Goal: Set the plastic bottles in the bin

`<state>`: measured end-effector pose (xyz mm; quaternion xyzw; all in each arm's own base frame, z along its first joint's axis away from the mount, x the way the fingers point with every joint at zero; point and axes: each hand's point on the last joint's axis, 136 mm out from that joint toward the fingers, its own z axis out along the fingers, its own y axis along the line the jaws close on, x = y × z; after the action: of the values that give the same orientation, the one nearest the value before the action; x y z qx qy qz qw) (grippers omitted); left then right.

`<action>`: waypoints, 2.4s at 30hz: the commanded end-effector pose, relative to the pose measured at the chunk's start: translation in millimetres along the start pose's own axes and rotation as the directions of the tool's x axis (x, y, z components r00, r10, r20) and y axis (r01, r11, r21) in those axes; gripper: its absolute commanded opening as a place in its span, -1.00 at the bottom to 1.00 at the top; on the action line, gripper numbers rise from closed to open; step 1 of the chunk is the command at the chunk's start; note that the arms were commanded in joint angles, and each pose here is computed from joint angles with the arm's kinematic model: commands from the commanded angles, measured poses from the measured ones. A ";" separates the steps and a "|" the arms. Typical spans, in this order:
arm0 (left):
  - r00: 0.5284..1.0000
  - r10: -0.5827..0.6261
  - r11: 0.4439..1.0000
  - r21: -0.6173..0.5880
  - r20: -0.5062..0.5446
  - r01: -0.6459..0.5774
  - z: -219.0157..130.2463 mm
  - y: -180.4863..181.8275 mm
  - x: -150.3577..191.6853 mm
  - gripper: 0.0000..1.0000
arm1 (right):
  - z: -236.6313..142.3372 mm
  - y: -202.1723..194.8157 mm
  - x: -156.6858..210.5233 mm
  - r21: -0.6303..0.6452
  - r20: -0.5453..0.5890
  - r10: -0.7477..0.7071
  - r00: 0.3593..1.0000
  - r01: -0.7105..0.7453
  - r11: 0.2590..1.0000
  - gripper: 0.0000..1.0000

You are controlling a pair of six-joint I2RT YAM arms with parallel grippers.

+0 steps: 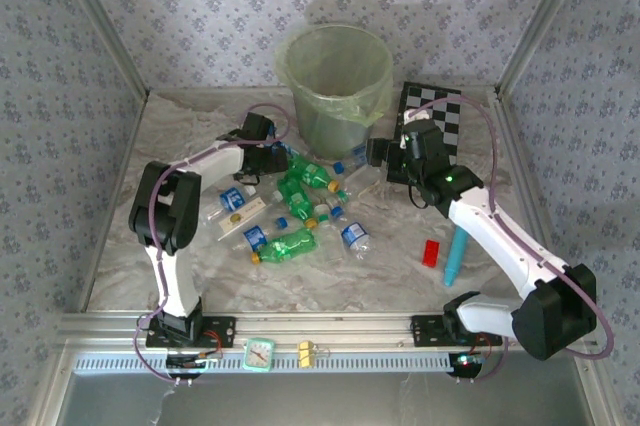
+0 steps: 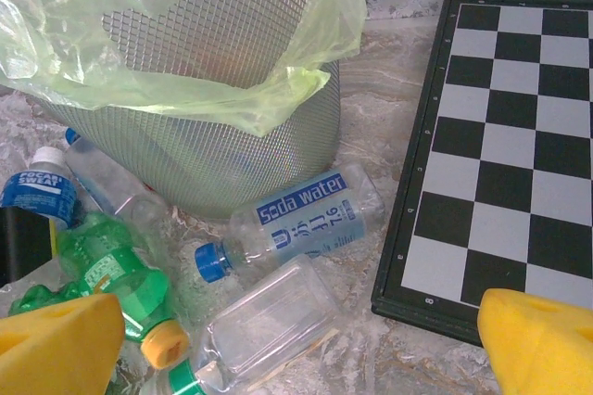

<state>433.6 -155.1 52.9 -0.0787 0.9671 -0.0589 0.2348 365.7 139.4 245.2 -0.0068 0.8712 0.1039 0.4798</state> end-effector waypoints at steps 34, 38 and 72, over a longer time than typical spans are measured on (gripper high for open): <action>0.988 -0.006 0.999 -0.038 0.153 0.012 -35.3 15.0 -21.3 0.25 | 5.1 -1.5 4.0 -0.003 -0.012 0.021 1.000 -0.021 1.000 1.00; 0.968 -0.017 1.000 -0.008 0.251 0.019 -66.8 15.1 -36.7 0.25 | 9.6 1.6 6.4 -0.016 -0.023 0.026 0.999 -0.027 1.000 1.00; 0.716 -0.017 0.715 0.509 0.697 -0.479 -306.9 -146.8 -151.1 0.25 | 11.6 2.7 22.5 -0.030 -0.052 0.042 0.998 -0.044 0.999 1.00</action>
<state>438.2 -228.8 409.8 0.0933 0.7341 -0.3140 0.5948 366.4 148.9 211.4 -0.0097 0.8885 0.1213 0.4424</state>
